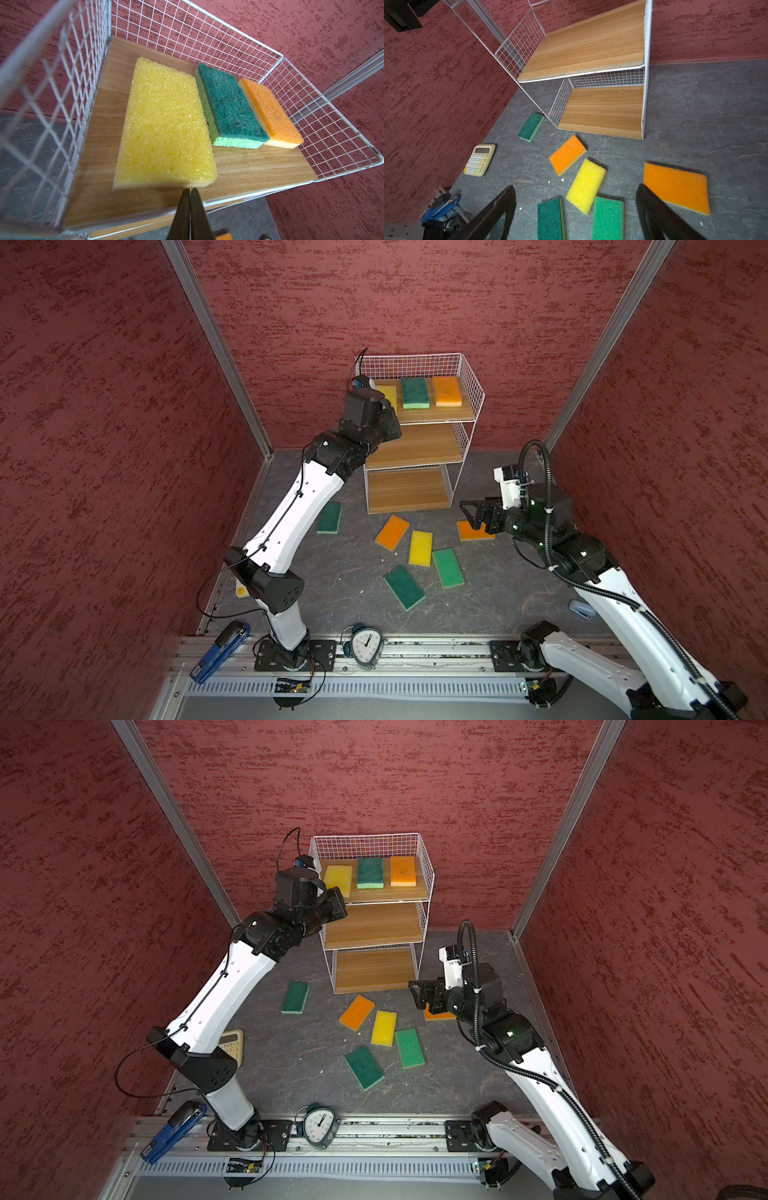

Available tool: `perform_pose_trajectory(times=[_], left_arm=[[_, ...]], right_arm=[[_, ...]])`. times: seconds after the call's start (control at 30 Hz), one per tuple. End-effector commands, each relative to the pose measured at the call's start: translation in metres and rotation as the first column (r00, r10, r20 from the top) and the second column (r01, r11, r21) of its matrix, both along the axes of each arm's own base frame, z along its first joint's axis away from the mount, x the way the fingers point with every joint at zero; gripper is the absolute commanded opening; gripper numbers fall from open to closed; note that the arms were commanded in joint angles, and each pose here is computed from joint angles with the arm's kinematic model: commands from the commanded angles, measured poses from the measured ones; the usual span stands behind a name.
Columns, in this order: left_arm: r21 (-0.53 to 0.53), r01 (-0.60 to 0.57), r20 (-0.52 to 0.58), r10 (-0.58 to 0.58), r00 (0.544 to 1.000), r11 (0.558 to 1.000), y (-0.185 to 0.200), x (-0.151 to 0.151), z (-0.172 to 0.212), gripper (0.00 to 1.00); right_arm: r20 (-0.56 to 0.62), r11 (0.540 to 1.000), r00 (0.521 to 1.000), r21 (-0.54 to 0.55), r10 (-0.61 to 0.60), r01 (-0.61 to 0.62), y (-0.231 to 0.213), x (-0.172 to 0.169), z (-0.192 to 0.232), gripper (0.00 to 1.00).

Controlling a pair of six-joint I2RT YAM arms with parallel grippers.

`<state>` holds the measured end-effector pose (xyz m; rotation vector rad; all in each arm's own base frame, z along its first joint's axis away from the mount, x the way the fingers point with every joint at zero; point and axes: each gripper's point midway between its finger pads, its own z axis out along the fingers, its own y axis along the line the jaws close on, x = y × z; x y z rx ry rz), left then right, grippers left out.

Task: Place and organize the cleaning sponges onto the shelf
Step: 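Open the left gripper and release the yellow sponge on the shelf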

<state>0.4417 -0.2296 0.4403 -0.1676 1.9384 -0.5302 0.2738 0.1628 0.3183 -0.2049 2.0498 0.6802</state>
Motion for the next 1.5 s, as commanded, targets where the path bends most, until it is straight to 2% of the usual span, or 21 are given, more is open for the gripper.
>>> perform_pose_trajectory(times=[0.0,1.03,1.47], left_arm=[[-0.008,-0.016,0.036,0.016,0.999,1.000,0.006,0.004,0.012,0.07],[-0.048,-0.006,0.020,0.007,1.000,0.999,-0.002,0.032,-0.004,0.07],[-0.027,-0.048,0.010,0.049,0.999,0.998,0.005,0.039,-0.009,0.07]], right_arm=[[0.013,1.000,1.000,-0.022,0.000,0.000,0.000,0.001,-0.001,0.91],[-0.007,0.999,1.000,-0.047,-0.005,0.005,0.001,0.007,-0.011,0.92],[-0.015,0.998,1.000,-0.059,-0.005,0.004,0.002,0.012,-0.017,0.92]])
